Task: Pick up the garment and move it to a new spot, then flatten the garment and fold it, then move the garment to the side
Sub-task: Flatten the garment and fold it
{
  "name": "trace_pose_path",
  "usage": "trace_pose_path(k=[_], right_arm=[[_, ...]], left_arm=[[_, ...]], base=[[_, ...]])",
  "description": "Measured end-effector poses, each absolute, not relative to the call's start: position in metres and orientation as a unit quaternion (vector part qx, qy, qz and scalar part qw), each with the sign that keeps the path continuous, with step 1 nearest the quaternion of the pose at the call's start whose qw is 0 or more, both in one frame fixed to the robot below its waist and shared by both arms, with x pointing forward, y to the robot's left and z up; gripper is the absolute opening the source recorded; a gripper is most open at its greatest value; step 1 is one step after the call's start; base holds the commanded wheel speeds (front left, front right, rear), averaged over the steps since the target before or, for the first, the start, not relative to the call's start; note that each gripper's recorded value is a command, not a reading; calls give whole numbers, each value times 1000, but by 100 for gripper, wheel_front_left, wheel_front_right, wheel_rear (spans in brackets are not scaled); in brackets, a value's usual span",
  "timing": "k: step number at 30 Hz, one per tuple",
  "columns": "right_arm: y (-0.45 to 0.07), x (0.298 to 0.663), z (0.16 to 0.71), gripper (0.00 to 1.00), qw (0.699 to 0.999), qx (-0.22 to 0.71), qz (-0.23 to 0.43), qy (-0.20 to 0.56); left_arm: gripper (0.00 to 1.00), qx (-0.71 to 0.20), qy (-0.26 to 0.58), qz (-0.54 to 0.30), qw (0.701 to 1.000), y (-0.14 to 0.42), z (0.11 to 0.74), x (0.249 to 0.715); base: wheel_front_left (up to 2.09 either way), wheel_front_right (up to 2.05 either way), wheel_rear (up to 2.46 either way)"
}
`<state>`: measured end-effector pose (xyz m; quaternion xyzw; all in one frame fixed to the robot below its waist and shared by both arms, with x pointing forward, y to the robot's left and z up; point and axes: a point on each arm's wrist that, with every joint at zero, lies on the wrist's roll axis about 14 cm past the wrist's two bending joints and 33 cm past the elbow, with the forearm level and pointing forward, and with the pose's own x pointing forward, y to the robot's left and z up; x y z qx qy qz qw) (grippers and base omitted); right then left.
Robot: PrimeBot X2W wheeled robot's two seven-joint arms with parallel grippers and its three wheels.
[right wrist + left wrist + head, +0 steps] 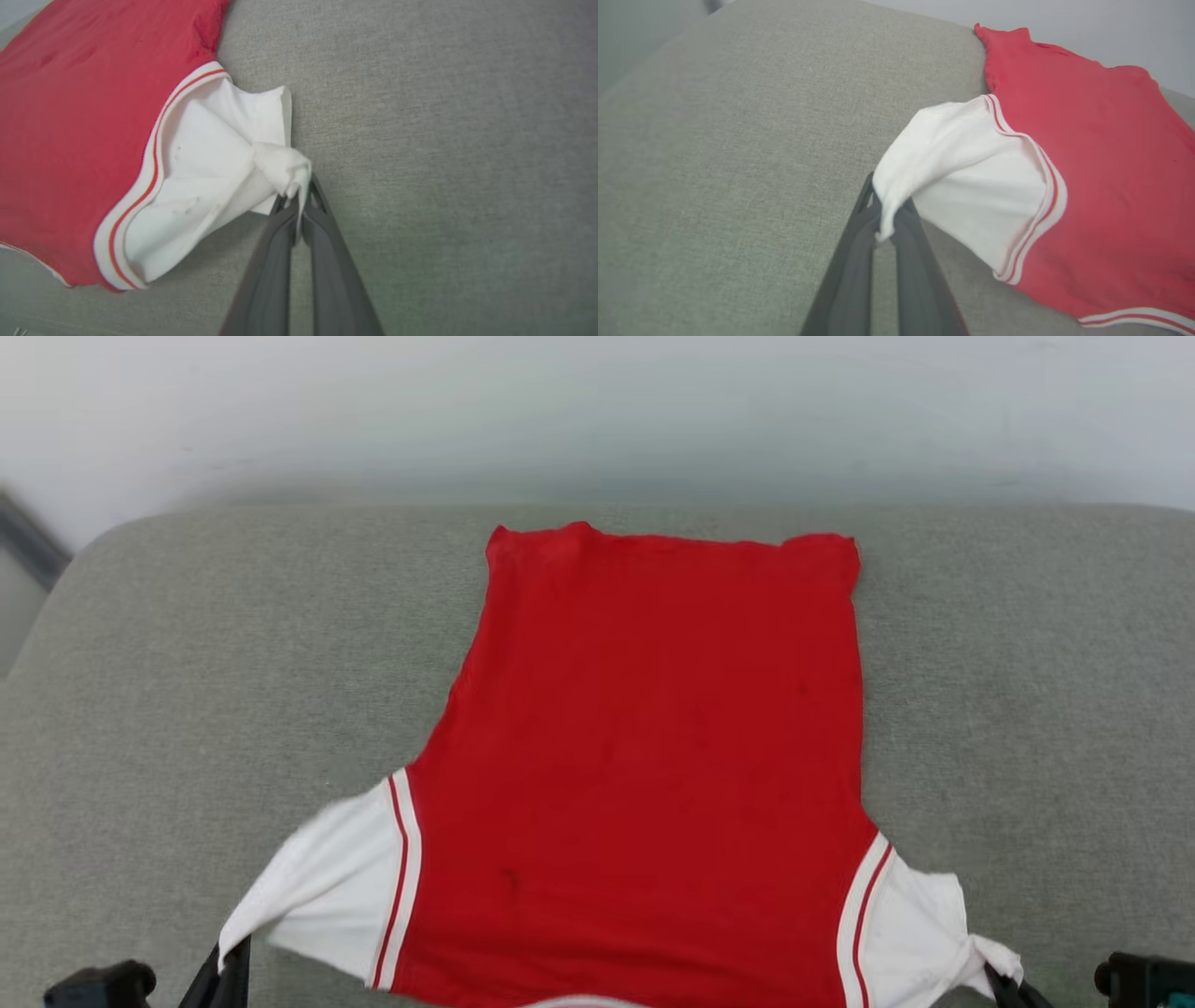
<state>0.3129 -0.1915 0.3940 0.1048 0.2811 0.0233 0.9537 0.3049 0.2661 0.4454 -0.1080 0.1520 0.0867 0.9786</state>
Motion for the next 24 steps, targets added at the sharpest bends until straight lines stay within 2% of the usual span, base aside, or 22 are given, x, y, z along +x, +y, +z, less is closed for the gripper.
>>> trace_pose_path(k=[3, 4, 5, 6, 7, 10, 17, 22, 23, 24], right_arm=[[-188, 309, 393, 0, 951, 103, 27, 291], [-186, 309, 393, 4, 950, 101, 30, 294], [-183, 310, 394, 32, 950, 101, 34, 293], [-180, 313, 395, 71, 950, 99, 40, 292], [-177, 315, 397, 100, 951, 98, 45, 290], [-168, 337, 416, 100, 961, 97, 61, 252], [-167, 426, 464, 100, 983, 102, 67, 140], [-167, 495, 467, 100, 981, 109, 69, 142], [-167, 495, 467, 100, 981, 109, 69, 142], [-163, 520, 465, 100, 978, 105, 76, 161]], left_arm=[[0, -106, 154, 89, 978, 265, 448, 298], [0, -107, 152, 86, 979, 262, 449, 299], [0, -108, 150, 82, 979, 259, 451, 300], [0, -110, 149, 77, 980, 254, 452, 300], [0, -112, 146, 73, 980, 250, 453, 302], [0, -116, 135, 62, 982, 241, 459, 310], [0, -125, 95, 42, 987, 224, 475, 336], [0, -132, 62, 32, 989, 218, 487, 352], [0, -132, 62, 32, 989, 218, 487, 352], [0, -132, 52, 32, 989, 218, 490, 355]], base=[[0, 0, 0], [0, 0, 0], [0, 0, 0], [0, 0, 0], [0, 0, 0], [0, 0, 0], [0, 0, 0], [0, 0, 0], [0, 0, 0], [0, 0, 0]])
